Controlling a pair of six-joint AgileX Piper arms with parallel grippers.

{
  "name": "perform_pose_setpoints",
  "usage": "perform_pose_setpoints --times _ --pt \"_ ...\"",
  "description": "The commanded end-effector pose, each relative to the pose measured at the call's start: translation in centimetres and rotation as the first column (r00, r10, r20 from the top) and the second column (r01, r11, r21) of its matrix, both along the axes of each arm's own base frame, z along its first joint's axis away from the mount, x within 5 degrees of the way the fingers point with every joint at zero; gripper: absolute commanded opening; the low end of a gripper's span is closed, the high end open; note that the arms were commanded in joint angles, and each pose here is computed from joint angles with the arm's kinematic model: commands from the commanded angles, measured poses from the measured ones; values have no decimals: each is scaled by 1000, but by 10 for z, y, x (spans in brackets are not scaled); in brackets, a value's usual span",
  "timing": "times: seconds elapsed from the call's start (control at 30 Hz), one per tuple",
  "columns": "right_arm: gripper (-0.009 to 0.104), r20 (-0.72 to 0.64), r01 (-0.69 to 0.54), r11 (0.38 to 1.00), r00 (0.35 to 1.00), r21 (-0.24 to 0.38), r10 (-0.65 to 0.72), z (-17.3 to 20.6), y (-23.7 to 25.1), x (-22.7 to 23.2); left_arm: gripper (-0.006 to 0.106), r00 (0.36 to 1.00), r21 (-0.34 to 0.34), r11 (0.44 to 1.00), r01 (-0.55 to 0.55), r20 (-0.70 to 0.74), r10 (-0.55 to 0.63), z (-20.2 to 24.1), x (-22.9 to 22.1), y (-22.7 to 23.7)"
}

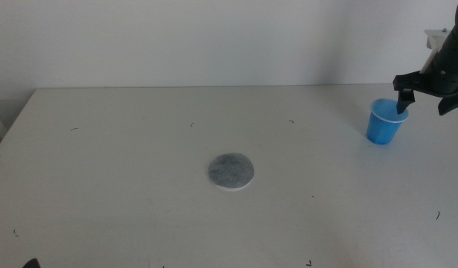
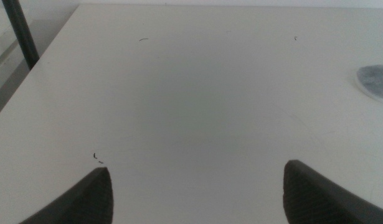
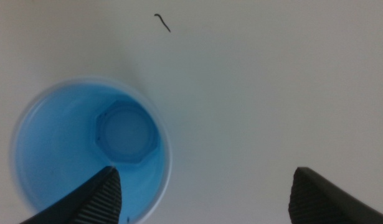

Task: Place an empty cup on a cup mat.

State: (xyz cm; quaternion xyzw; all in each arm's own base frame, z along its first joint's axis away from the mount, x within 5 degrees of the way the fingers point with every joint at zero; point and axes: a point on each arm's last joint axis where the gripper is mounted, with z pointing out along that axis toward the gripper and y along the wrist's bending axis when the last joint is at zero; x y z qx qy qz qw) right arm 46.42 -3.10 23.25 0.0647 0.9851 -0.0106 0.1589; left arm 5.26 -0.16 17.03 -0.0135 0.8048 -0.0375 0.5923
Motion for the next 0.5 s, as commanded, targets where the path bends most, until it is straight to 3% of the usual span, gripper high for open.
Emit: perform_pose_setpoints --times 0.0,0.3,0.4,0.47 --pt "94 137 12 1000 990 16 -14 31 -4 3 105 997 -15 1000 1 75 0 8 1 0" --pt "92 135 23 997 990 80 -33 0 0 18 105 997 -15 1000 1 75 0 8 1 0" --pt "84 128 24 996 991 80 -34 -6 0 20 105 997 -15 1000 1 75 0 8 1 0" --pt "70 127 33 996 991 86 -44 -8 0 21 105 997 -15 1000 1 75 0 8 1 0"
